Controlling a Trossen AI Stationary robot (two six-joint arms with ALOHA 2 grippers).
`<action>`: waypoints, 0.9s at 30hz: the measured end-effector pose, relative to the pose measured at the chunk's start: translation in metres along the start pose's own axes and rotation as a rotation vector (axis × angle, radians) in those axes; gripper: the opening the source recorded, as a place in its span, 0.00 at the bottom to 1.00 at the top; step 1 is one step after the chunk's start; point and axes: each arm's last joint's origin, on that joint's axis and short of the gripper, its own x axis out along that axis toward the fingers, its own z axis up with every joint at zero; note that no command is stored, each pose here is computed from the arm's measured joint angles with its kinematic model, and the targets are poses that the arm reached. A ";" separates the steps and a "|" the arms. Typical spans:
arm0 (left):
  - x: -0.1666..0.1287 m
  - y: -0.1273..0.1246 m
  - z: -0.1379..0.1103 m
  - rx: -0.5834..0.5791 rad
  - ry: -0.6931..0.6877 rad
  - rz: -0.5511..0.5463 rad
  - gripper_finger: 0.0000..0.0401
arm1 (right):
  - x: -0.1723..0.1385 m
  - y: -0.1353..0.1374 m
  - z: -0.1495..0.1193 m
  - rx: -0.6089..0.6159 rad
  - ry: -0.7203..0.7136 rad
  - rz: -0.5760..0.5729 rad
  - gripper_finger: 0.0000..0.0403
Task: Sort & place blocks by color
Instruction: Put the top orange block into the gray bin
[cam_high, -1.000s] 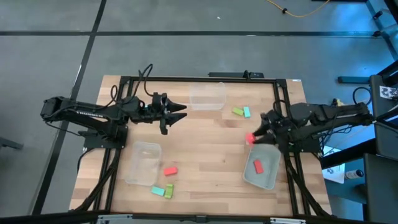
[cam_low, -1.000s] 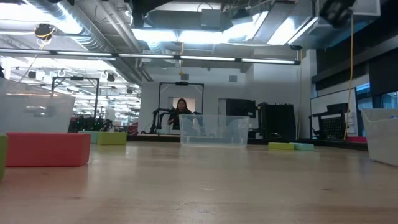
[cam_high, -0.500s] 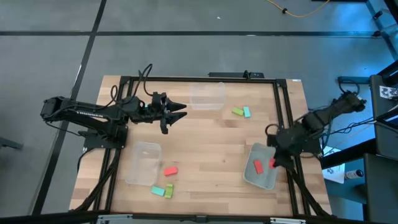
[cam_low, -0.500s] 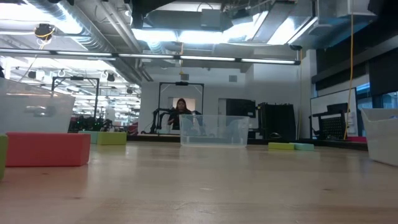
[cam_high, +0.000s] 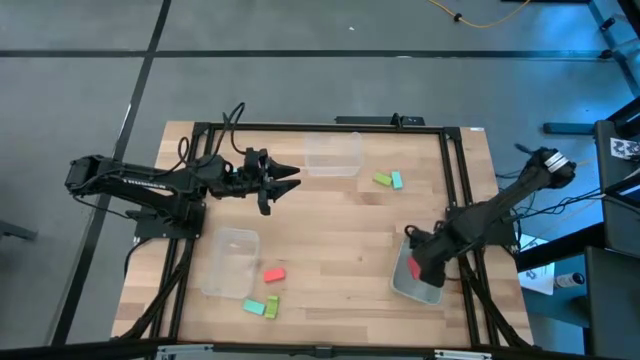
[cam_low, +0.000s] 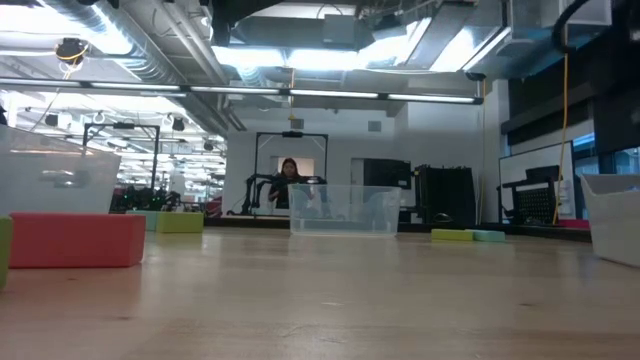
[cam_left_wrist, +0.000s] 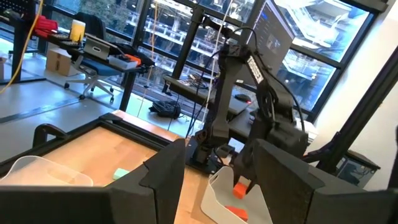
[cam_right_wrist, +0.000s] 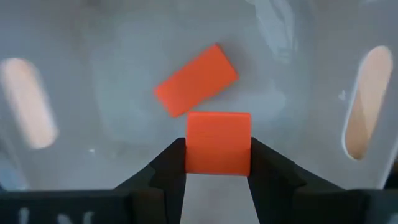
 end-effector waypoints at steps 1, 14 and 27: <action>0.000 0.000 0.000 0.000 0.000 0.000 0.46 | 0.004 0.001 0.001 0.004 0.012 -0.020 0.34; 0.000 0.000 0.000 0.000 0.000 0.000 0.46 | 0.025 0.005 0.007 0.023 0.077 -0.130 0.34; 0.000 0.000 0.000 0.000 0.000 0.000 0.46 | 0.027 0.003 0.008 0.075 0.020 -0.176 0.34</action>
